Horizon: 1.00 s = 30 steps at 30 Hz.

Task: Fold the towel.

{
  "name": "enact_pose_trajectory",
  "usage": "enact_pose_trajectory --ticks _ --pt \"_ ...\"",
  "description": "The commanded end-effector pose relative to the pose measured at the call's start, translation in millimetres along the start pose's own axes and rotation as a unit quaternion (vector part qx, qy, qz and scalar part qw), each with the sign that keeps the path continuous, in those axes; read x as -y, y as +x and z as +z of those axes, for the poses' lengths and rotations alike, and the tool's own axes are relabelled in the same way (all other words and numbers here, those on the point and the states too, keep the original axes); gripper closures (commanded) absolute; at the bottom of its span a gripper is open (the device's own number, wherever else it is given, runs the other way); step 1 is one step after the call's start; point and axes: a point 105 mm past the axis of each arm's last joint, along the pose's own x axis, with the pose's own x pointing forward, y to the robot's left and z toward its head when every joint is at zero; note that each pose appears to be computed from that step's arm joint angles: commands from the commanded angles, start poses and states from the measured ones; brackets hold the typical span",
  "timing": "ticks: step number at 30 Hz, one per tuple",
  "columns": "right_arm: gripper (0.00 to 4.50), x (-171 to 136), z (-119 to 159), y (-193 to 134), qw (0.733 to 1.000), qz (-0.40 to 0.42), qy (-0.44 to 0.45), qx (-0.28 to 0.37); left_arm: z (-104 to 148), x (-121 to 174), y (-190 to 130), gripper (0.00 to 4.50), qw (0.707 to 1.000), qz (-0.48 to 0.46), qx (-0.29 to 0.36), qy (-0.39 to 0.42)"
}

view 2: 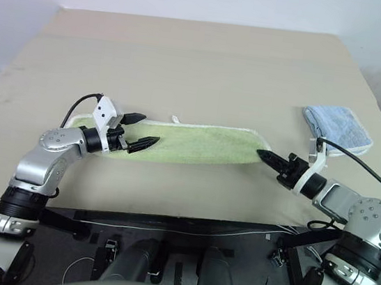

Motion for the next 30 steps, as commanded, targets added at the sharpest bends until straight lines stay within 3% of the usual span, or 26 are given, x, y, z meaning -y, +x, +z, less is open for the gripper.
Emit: enact_pose_trajectory --ticks 1,7,15,22,30 --pt "4.48 -29.4 14.4 11.4 0.998 0.031 -0.051 0.008 16.3 -3.7 3.9 0.11 0.999 -0.003 0.023 0.027" --pt "4.48 -68.9 12.8 38.2 0.987 0.051 -0.153 -0.01 16.8 -6.6 3.6 0.11 0.999 0.002 0.025 0.026" --pt "4.48 -127.1 -29.2 72.8 0.963 0.164 -0.202 -0.064 14.1 -11.2 -2.8 0.11 0.999 0.017 0.026 0.016" --pt "4.48 -143.2 -46.6 96.5 0.957 0.192 -0.197 -0.092 19.4 -16.3 -16.1 0.11 0.998 0.044 0.026 0.02" --pt "4.48 -126.1 -74.9 125.5 0.961 0.166 -0.171 -0.142 56.8 -75.9 -65.4 0.11 0.981 0.175 0.068 0.049"
